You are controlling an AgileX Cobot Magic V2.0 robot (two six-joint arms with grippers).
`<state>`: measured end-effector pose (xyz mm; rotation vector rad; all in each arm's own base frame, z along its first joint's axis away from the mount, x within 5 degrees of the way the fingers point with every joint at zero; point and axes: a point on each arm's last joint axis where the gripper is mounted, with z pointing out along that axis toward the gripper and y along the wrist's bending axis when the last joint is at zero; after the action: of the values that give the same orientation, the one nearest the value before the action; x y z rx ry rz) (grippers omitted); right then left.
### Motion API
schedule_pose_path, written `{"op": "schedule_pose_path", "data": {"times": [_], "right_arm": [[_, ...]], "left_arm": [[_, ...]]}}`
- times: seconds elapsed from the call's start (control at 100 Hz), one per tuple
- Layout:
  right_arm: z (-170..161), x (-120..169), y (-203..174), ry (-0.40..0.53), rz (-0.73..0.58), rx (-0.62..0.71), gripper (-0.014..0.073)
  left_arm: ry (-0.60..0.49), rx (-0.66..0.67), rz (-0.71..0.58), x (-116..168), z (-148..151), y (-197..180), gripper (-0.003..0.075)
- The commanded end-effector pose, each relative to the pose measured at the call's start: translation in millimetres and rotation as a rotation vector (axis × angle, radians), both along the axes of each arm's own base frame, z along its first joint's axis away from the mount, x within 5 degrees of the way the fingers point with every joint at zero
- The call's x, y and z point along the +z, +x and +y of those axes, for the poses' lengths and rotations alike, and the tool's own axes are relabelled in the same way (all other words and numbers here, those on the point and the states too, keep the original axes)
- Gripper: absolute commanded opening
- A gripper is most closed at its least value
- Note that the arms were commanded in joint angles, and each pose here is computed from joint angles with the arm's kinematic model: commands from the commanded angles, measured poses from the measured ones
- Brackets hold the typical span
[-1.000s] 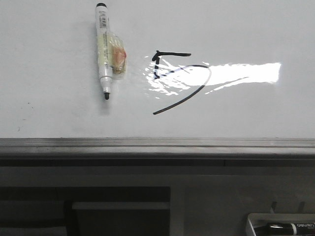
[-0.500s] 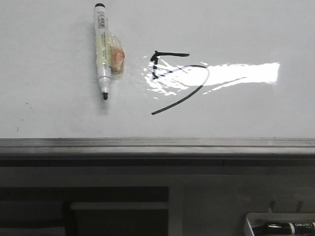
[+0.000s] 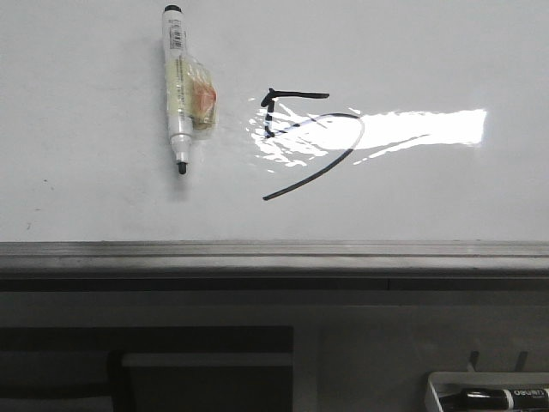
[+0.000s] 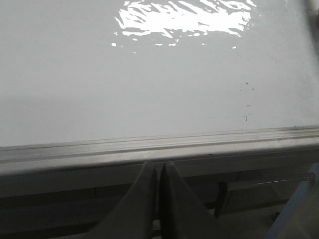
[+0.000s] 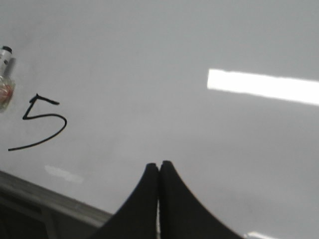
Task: Write number 5 on whiteboard
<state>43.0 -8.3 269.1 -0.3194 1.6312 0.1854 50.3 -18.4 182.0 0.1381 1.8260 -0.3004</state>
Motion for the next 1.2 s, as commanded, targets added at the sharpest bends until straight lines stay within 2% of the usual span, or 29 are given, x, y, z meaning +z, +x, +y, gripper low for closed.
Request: {"op": "schedule_pose_path", "data": {"times": [0.0,0.08,0.16,0.23,0.33,0.65,1.19], "right_arm": [[11.1,-1.8,3.1,0.034,0.007,0.000,-0.0061],[17.6,-20.0,7.4,0.077,0.036,-0.027,-0.0061],[20.2,-38.5,12.9,0.106,-0.001,-0.073,-0.0061],[19.0,-57.5,17.0,0.107,-0.024,-0.129,-0.0061],[13.4,-81.4,19.0,0.106,0.037,-0.232,-0.0061],[4.4,-94.3,11.4,0.086,0.153,-0.347,-0.0061],[4.3,-93.9,10.8,0.088,0.145,-0.347,-0.0061]], "left_arm": [[-0.034,0.021,-0.054,-0.5,1.1,0.4,-0.0020],[-0.034,0.021,-0.054,-0.5,1.1,0.4,-0.0020],[-0.034,0.021,-0.054,-0.5,1.1,0.4,-0.0020],[-0.034,0.021,-0.054,-0.5,1.1,0.4,-0.0020],[-0.034,0.021,-0.054,-0.5,1.1,0.4,-0.0020],[-0.034,0.021,-0.054,-0.5,1.1,0.4,-0.0020],[-0.037,0.021,-0.054,-0.5,1.1,0.4,-0.0020]]}}
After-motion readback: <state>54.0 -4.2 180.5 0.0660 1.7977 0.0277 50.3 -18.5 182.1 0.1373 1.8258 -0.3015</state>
